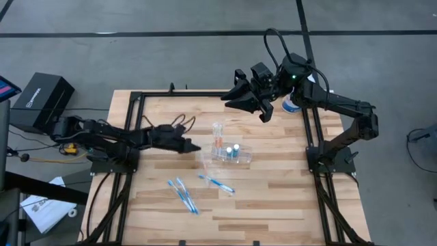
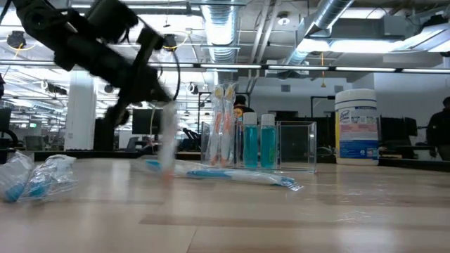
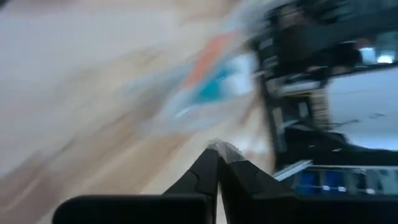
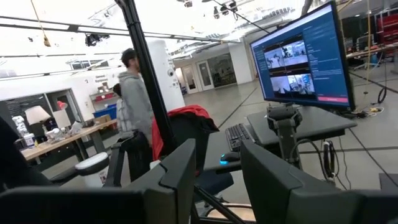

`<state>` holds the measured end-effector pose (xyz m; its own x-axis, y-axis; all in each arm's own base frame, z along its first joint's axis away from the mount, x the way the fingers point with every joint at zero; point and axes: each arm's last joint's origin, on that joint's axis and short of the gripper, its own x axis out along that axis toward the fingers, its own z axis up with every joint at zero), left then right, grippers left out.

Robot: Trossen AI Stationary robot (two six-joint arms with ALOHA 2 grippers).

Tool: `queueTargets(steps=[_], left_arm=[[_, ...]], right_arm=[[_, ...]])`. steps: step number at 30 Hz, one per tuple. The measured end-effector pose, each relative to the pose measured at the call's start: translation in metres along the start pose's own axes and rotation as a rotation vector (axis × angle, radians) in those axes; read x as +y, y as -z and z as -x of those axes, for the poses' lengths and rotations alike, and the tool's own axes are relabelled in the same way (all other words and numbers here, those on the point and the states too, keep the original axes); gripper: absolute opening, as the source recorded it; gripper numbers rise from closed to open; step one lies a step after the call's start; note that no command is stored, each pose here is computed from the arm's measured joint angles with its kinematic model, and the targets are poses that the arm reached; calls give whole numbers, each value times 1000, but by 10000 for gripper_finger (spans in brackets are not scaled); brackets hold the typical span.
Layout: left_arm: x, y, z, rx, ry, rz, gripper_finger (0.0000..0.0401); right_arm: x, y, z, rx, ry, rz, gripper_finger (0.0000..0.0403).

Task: Pick & Place toothbrushing station
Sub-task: Put the orange toothbrush into the transparent organizer

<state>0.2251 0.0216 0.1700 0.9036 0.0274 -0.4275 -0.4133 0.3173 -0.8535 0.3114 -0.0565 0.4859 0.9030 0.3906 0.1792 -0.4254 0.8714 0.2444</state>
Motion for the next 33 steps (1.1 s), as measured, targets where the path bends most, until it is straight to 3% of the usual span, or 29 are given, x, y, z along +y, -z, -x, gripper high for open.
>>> queueTargets(steps=[3,16,33], left_arm=[[-17,-7,8,-90,116,-86,1],[-65,-24,60,-285,371,-412,0],[-92,-51,80,-360,470,-559,0]], right_arm=[[-2,-1,1,-6,6,2,118],[-10,-7,8,-39,42,19,118],[-16,-17,14,-128,96,9,118]])
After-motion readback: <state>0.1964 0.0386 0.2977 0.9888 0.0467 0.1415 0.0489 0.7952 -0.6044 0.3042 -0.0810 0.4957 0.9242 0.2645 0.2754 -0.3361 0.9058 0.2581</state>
